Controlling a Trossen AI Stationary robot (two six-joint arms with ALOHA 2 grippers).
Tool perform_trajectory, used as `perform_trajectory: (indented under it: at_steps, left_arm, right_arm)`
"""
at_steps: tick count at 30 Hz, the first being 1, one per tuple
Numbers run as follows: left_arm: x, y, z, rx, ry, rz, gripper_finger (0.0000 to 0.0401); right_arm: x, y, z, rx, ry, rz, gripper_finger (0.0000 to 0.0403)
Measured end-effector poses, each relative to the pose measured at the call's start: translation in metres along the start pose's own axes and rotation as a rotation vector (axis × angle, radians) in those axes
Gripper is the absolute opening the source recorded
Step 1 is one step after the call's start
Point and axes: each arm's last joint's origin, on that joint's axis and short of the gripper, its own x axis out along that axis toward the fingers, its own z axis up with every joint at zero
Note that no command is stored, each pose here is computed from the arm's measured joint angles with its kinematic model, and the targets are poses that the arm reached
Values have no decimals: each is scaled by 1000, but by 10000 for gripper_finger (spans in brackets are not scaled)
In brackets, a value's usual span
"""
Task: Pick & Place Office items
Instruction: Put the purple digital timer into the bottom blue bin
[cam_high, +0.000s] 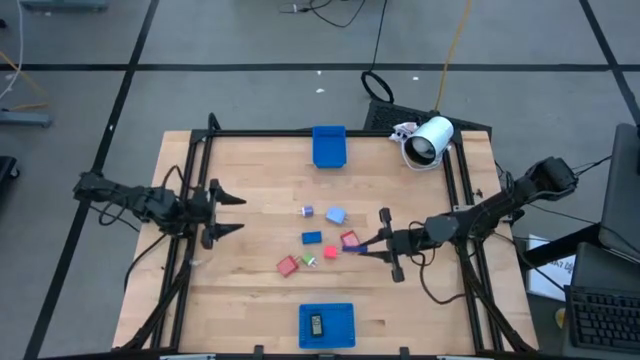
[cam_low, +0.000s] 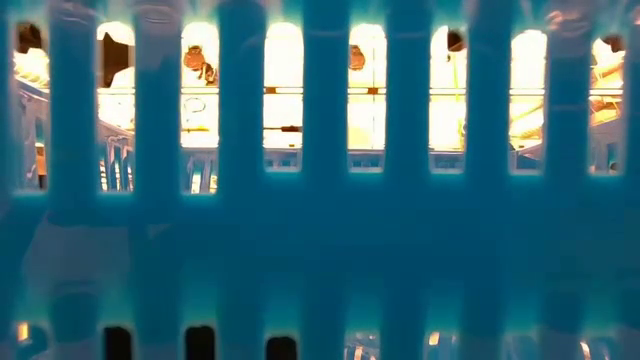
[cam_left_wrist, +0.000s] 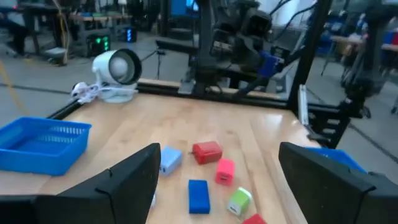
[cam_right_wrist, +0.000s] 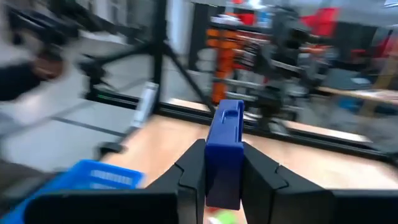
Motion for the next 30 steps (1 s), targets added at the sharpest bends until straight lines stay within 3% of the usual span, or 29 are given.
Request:
perform_trajectory:
  at_steps: [10, 20, 30]
  left_arm:
    - [-4, 7, -31, -22, -56, 12, 313]
    - [-2, 9, -43, -21, -42, 59, 316]
    - [-2, 10, -46, 96, -5, 69, 325]
  right_arm:
    - [4, 12, -6, 133, 0, 162, 56]
    - [31, 34, -19, 209, 50, 215, 56]
    - [67, 77, -29, 185, 96, 311, 56]
